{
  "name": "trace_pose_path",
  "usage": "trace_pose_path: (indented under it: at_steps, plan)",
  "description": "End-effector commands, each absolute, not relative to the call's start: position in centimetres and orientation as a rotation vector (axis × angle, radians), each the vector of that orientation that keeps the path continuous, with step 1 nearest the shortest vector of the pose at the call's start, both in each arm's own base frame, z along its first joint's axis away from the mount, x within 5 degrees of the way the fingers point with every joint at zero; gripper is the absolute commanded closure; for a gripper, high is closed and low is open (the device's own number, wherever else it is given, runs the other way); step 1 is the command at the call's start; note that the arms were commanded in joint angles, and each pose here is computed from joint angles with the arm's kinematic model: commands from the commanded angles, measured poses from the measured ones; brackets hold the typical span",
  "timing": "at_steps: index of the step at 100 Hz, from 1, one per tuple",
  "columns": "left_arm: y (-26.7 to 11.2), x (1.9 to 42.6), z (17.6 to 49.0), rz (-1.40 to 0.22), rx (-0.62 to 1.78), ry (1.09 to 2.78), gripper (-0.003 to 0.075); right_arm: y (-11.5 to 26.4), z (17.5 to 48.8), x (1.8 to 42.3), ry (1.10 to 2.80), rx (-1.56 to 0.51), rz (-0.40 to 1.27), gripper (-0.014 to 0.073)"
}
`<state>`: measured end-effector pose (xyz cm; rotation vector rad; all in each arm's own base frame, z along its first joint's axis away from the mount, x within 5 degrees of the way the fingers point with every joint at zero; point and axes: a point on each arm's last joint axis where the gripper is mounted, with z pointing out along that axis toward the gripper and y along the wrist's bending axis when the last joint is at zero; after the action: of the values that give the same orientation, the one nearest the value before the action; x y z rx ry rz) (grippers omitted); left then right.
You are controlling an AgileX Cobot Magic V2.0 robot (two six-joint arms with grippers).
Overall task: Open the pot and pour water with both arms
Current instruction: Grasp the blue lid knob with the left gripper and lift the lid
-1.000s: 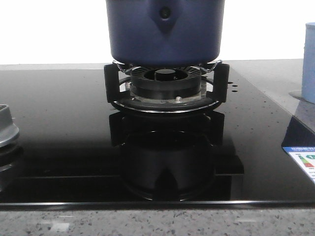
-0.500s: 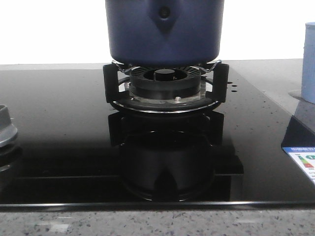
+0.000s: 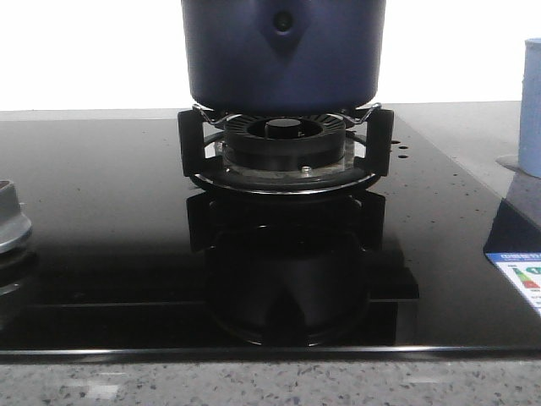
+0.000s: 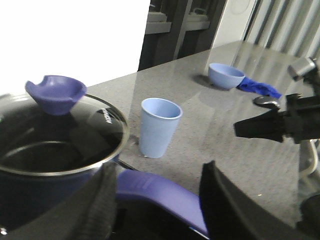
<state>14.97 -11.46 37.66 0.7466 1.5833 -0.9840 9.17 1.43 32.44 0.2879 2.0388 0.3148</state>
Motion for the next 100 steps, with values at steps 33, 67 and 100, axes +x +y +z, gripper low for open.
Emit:
trace_pose_path:
  at_steps: [33, 67, 100]
  plan:
    - [-12.8, 19.2, 40.8, -0.734, 0.941, 1.36, 0.0288, 1.6, 34.0, 9.4, 1.969, 0.24, 0.33, 0.0662]
    - [-14.7, 24.7, 39.8, -0.863, 0.847, 1.428, 0.0165, 1.6, 34.0, 9.4, 1.969, 0.24, 0.33, 0.0662]
    - [-17.3, 28.6, 39.3, -0.991, 0.949, 1.37, 0.0165, 1.6, 34.0, 9.4, 1.969, 0.24, 0.33, 0.0662]
